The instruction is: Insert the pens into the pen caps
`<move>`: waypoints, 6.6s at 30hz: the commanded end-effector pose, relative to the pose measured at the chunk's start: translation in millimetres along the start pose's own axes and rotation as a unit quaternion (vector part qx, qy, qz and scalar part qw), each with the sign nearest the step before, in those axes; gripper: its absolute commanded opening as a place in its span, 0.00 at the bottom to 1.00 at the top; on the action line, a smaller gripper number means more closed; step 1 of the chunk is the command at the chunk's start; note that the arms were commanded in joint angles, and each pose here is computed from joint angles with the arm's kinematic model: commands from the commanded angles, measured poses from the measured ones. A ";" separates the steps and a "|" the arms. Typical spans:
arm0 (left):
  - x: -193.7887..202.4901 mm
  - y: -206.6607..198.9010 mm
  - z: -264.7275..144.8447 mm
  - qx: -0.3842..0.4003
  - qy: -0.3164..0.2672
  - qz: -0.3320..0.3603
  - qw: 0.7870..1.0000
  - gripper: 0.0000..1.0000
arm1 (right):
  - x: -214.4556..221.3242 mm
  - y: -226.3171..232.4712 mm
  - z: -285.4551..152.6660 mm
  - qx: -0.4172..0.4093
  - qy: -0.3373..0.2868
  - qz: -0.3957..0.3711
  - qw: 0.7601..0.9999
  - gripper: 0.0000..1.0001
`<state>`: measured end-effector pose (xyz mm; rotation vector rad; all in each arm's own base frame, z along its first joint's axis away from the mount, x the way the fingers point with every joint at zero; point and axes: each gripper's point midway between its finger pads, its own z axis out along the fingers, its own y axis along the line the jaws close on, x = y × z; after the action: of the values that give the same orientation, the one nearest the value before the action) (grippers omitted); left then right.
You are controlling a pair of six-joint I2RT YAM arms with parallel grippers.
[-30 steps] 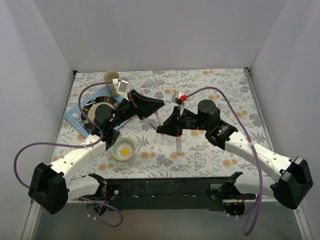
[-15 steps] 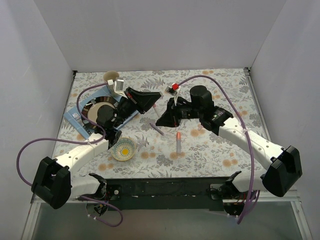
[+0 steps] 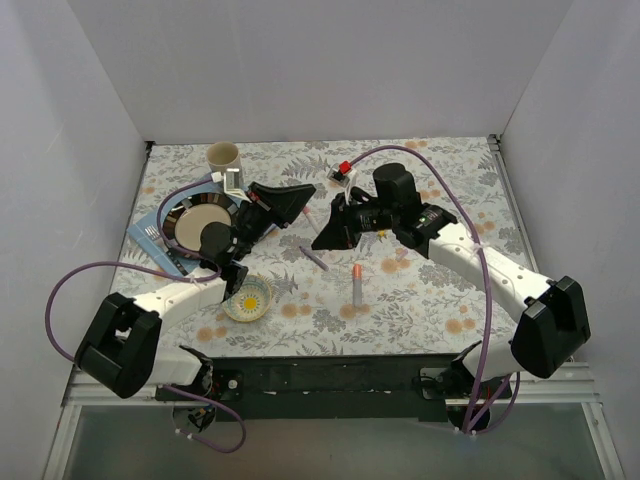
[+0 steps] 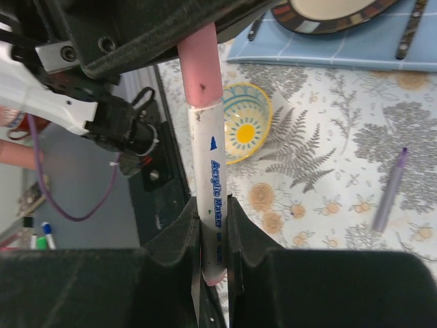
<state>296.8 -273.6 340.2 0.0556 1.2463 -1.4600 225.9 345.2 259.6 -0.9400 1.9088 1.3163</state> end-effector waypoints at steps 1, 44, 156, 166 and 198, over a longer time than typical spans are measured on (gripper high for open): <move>129.7 -38.3 -62.0 0.087 0.281 -0.120 0.948 0.00 | -209.1 33.0 -70.0 0.002 -0.358 -0.169 0.918 0.01; 199.4 -72.6 -72.6 0.110 0.375 -0.155 0.907 0.00 | -284.4 50.8 -116.8 -0.007 -0.405 -0.257 0.878 0.01; 173.1 238.2 -116.5 -0.742 0.221 -0.077 0.628 0.38 | 75.5 -49.5 -150.8 0.305 -0.166 0.136 0.928 0.69; 194.1 223.9 -142.7 -0.736 0.262 -0.031 0.623 0.14 | 78.1 -49.4 -147.5 0.299 -0.164 0.146 0.929 0.69; 135.0 27.0 -40.3 -0.175 0.302 0.098 0.932 0.00 | 3.3 -38.6 -51.4 0.064 -0.180 0.149 0.970 0.67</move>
<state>252.5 -323.8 199.7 0.3257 2.0215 -0.9860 258.7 265.9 225.3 -0.2182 1.9688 1.2843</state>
